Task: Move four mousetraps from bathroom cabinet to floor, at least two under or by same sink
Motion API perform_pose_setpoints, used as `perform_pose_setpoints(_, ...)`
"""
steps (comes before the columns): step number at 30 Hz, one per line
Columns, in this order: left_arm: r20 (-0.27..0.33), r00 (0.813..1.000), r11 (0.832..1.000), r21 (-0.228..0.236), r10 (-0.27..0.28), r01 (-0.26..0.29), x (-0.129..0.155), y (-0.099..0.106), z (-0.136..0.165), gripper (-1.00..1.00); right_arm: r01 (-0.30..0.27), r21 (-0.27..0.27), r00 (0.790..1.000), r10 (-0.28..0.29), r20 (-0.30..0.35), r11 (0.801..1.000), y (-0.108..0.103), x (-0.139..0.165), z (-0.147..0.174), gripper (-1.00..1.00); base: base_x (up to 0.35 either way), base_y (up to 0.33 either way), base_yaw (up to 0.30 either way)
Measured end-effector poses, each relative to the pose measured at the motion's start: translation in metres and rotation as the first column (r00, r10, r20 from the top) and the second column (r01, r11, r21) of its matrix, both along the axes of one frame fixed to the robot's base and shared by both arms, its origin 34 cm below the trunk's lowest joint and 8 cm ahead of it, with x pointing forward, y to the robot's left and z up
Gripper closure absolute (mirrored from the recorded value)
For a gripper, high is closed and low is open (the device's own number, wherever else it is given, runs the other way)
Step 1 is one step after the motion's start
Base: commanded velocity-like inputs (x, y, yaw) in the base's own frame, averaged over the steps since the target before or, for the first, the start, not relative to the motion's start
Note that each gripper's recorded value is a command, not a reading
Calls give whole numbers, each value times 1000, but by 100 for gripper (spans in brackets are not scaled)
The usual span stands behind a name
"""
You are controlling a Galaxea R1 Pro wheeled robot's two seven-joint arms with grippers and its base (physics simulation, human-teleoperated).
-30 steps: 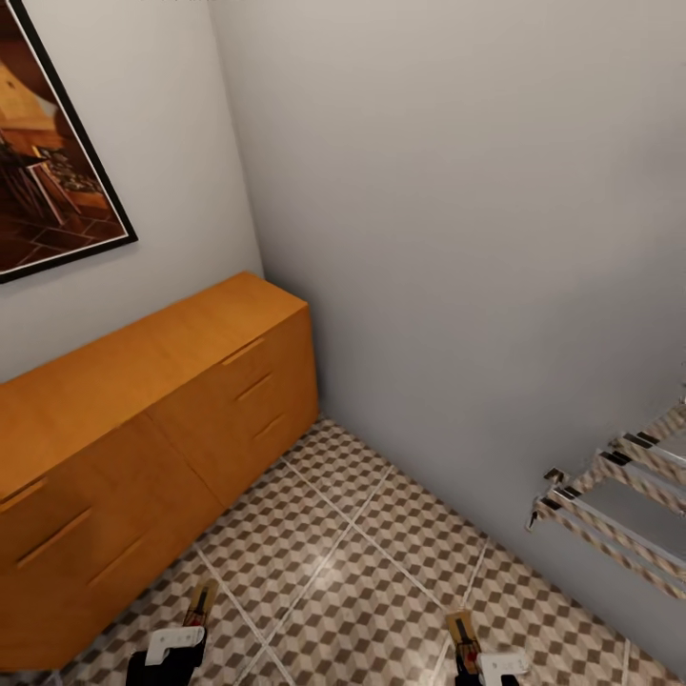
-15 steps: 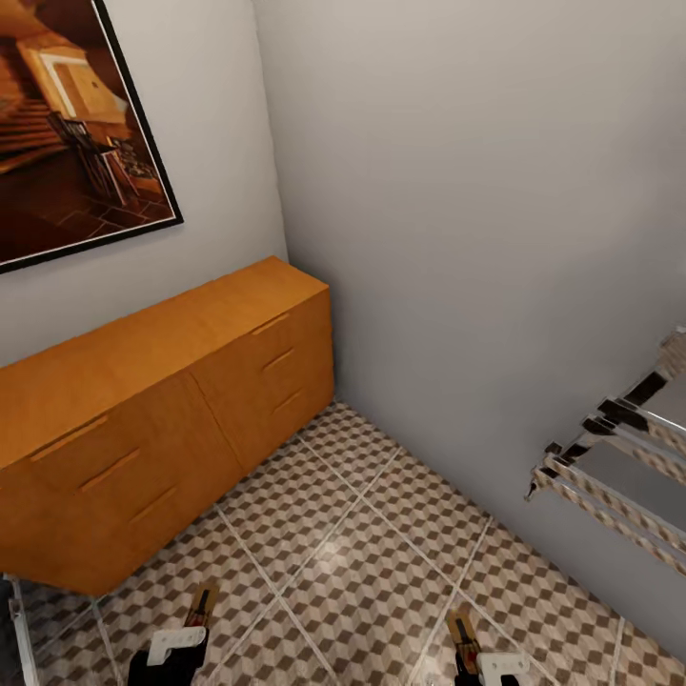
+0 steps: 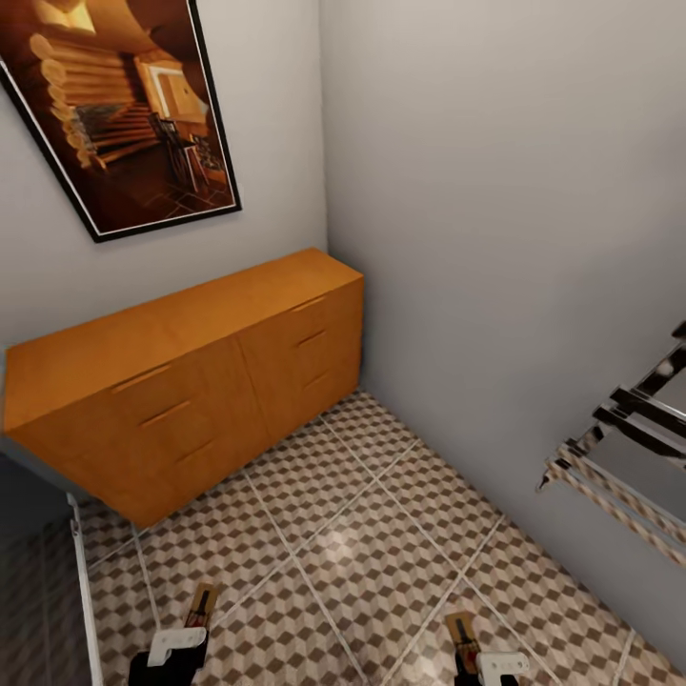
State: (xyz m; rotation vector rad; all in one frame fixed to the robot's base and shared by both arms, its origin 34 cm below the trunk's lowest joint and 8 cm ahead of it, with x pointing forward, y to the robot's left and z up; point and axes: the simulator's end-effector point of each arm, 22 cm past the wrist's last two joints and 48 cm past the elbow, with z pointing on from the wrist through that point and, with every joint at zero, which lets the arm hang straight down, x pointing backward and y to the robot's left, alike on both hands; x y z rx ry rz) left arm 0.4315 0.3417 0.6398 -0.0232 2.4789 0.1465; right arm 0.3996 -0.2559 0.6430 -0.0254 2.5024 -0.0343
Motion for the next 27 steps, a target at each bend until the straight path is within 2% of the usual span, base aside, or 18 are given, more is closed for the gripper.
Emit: perform_pose_setpoints(27,25,1000,1000,-9,-1,1,9,-7,8,100,0,2,1000,0,25,1000,1,8,7,100,-14,-9,253)
